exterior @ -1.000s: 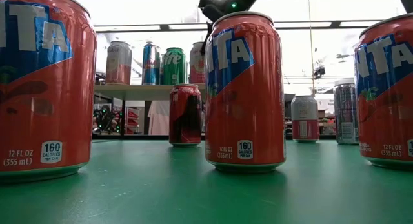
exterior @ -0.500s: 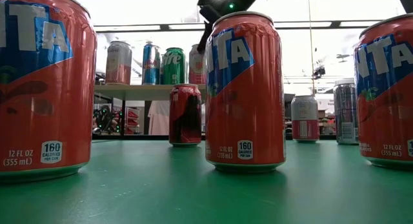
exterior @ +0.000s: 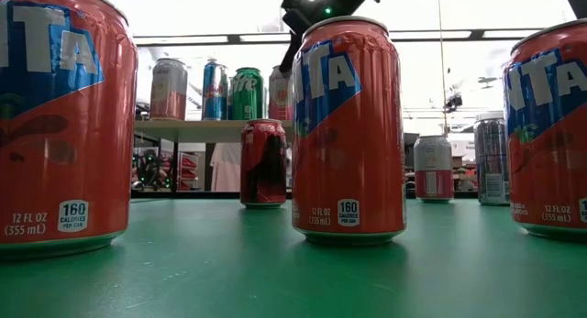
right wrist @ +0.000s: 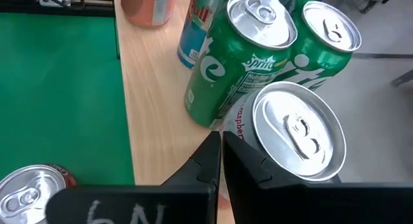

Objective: Place canned beverage on shelf
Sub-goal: Put the blue can on the shelf

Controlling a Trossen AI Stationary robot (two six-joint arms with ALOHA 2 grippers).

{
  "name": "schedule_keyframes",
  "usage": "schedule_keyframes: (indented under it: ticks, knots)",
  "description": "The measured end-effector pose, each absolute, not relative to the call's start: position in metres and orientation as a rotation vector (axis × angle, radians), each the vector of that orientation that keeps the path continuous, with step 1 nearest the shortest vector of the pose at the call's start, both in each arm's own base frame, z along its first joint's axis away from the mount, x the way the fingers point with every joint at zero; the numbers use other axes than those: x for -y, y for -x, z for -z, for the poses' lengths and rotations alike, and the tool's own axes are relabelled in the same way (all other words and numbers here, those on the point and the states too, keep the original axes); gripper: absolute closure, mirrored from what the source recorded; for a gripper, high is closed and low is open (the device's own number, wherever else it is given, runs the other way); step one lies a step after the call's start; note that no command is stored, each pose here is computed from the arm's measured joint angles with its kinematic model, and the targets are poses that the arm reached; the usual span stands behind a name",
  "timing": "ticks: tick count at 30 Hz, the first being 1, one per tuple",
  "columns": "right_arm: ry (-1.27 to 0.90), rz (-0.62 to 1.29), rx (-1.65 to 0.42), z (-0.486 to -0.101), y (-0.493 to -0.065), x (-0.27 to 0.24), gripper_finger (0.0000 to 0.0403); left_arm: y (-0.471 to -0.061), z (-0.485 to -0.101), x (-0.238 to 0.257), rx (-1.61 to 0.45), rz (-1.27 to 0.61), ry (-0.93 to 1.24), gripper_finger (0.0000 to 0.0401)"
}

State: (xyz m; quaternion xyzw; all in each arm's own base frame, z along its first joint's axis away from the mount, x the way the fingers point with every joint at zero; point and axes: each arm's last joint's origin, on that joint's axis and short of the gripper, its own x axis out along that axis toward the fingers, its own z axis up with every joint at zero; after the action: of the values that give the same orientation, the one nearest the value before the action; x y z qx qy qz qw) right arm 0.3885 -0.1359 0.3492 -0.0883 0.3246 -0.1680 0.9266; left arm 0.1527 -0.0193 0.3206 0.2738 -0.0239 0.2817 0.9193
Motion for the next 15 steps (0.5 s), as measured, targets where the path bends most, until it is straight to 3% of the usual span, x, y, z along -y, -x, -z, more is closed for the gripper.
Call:
schedule_keyframes:
  ticks: [15]
  knots:
    - [0.193, 0.356, -0.650, -0.3502, -0.3879, 0.1412, 0.0394, -0.1527, -0.3206, 0.0192, 0.049, -0.579, -0.563, 0.0068]
